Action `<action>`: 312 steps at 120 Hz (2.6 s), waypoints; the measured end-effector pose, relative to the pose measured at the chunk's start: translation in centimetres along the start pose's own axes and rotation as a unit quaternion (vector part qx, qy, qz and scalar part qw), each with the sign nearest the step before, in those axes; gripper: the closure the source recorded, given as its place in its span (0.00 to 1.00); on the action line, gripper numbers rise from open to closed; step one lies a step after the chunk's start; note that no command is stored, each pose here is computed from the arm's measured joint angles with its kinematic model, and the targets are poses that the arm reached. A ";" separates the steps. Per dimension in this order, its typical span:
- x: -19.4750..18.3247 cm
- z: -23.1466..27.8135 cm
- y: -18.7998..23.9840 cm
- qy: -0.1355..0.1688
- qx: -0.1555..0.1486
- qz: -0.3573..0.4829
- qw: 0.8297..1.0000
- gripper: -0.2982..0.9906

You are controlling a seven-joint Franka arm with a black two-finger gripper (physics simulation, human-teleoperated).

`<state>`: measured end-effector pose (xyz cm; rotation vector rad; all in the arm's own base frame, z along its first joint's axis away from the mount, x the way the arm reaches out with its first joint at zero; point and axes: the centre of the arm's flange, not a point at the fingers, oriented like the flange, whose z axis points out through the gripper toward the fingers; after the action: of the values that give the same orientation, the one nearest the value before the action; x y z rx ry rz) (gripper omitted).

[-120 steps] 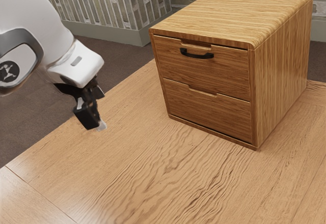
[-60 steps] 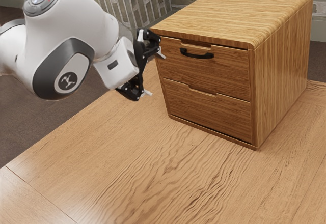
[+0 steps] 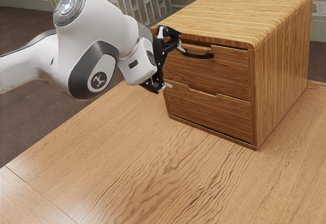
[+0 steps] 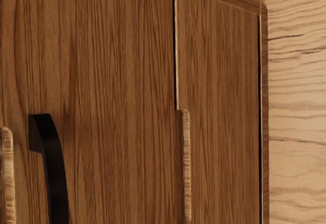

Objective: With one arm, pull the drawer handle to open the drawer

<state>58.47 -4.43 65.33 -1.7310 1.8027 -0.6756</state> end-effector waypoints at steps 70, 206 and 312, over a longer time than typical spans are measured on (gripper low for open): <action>-1.6 4.7 -1.2 0.010 -0.005 0.001 1.000 0.23; -2.1 4.3 -2.4 0.022 0.005 -0.007 1.000 0.44; -2.1 5.1 -2.2 0.026 -0.001 -0.022 0.999 0.43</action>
<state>63.68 -2.34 63.25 -1.7731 1.8058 -0.7438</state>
